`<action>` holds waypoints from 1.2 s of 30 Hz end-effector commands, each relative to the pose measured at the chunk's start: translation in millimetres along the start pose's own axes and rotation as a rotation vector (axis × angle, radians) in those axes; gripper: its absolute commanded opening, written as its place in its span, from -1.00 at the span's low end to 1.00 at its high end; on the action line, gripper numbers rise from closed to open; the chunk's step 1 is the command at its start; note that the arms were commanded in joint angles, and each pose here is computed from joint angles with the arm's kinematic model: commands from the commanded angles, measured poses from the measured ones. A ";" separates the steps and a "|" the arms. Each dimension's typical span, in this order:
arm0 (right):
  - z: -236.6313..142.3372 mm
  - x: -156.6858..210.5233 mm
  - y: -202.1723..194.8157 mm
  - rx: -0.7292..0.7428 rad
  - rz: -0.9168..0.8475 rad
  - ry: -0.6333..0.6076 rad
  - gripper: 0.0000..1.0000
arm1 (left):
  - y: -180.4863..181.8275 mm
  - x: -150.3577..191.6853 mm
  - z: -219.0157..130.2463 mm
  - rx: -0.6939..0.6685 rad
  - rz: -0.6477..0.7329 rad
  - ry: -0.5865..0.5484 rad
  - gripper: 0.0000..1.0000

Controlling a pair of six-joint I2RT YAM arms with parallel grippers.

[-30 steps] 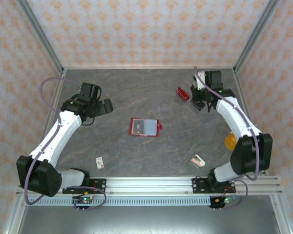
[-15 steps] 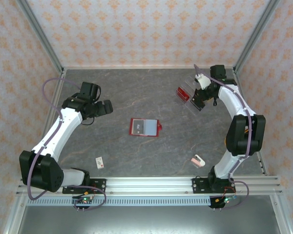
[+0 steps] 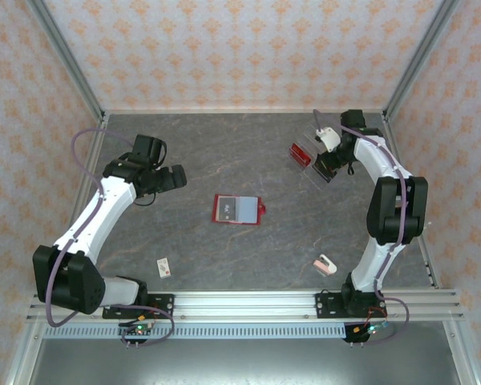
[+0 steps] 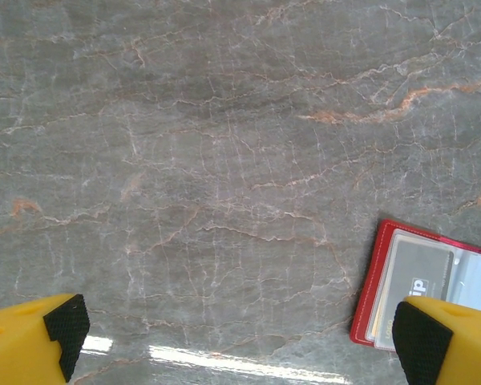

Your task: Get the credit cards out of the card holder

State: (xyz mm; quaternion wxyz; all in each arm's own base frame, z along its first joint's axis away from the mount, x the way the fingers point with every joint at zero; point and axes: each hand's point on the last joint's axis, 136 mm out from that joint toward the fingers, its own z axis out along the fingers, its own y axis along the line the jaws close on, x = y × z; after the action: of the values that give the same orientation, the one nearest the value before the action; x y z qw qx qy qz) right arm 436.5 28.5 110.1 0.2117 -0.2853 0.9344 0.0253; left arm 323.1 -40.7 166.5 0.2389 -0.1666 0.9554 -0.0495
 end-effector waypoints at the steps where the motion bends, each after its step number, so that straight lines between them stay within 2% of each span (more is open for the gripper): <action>1: 0.3 -7.0 -6.6 0.016 -0.011 -0.011 -0.93 | -0.6 -3.4 -6.0 0.001 0.013 0.007 1.00; 16: 3.4 -8.9 -11.8 0.032 -0.005 -0.009 -0.63 | -3.8 0.4 -1.6 0.017 0.015 0.031 1.00; 21: -9.2 -14.7 -10.7 0.040 0.002 -0.040 -0.61 | -4.4 0.4 -1.4 0.020 0.016 0.031 1.00; 25: -31.7 -27.0 -2.9 0.017 0.033 -0.112 -0.58 | -5.6 0.9 -1.4 0.028 0.012 0.034 1.00; 27: -45.1 -33.8 1.2 0.010 0.068 -0.156 -0.52 | -7.6 2.2 -0.6 0.040 0.006 0.039 1.00; 30: -61.0 -45.8 -3.4 0.046 0.215 -0.224 -0.34 | -13.3 5.9 2.3 0.075 -0.004 0.055 1.00; 36: -65.4 -63.7 26.1 -0.009 0.487 -0.303 -0.34 | -31.3 19.1 14.8 0.187 -0.040 0.107 1.00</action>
State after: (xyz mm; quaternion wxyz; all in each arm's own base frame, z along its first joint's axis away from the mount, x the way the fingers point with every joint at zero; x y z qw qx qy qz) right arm 448.8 51.9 194.8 0.3348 -0.1287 0.9305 0.0744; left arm 322.8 -65.3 160.6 0.2153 -0.1542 0.9573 -0.1156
